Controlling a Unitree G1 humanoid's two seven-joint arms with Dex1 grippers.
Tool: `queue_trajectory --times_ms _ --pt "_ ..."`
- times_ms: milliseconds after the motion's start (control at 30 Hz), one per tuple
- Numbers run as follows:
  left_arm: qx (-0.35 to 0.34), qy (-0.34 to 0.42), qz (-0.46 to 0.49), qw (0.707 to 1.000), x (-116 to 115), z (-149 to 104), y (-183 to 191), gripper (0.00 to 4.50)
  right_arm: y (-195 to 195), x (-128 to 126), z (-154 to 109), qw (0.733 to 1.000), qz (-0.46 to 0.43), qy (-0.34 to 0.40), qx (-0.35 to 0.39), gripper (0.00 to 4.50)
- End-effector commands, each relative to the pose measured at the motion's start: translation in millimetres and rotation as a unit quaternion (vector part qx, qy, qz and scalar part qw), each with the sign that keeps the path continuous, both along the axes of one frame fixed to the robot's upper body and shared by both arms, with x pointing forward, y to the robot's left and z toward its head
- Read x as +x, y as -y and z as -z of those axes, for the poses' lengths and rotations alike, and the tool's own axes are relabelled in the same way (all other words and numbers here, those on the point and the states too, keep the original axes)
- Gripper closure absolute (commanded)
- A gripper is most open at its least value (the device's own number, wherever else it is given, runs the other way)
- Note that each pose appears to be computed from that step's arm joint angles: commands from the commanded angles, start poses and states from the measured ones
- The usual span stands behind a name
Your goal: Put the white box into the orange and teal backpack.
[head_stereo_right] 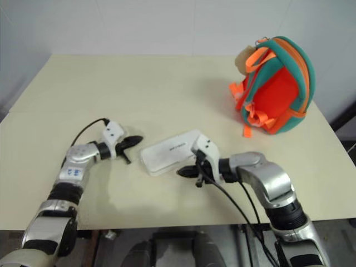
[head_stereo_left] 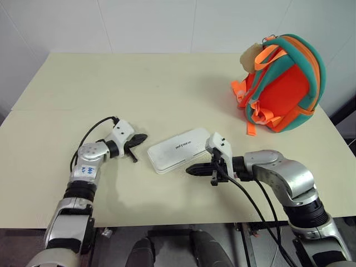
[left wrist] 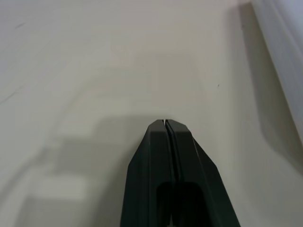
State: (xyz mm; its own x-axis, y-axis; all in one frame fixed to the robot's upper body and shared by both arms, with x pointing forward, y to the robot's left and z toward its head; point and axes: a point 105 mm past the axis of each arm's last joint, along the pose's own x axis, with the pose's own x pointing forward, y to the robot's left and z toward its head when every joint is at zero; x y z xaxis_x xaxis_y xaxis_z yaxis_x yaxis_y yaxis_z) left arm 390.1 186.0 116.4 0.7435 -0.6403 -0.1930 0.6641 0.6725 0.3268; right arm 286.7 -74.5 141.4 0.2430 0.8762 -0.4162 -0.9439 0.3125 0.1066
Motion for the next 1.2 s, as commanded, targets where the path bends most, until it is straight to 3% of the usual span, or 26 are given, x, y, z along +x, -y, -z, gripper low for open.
queue_trajectory --times_ms 33,367,567,800,1033,1200 --pt "-0.017 0.004 -0.011 1.0 -12 -12 -10 4.44 18 8 -14 1.0 0.02 0.022 0.006 4.5" --pt "-0.077 -0.047 0.0 0.996 -64 -4 3 4.44 43 47 -36 0.993 0.092 0.066 0.033 4.5" --pt "-0.091 -0.062 -0.006 0.994 -74 4 14 4.44 36 65 -36 0.991 0.097 0.072 0.05 4.5" --pt "-0.104 -0.06 -0.005 0.993 -72 3 25 4.44 22 83 -11 0.993 0.099 0.054 0.045 4.5" --pt "-0.116 -0.056 -0.005 0.992 -72 0 32 4.44 23 85 29 0.995 0.095 0.026 -0.002 4.5" --pt "-0.124 -0.061 -0.003 0.99 -75 2 37 4.44 25 86 34 0.995 0.091 0.044 -0.017 4.5"
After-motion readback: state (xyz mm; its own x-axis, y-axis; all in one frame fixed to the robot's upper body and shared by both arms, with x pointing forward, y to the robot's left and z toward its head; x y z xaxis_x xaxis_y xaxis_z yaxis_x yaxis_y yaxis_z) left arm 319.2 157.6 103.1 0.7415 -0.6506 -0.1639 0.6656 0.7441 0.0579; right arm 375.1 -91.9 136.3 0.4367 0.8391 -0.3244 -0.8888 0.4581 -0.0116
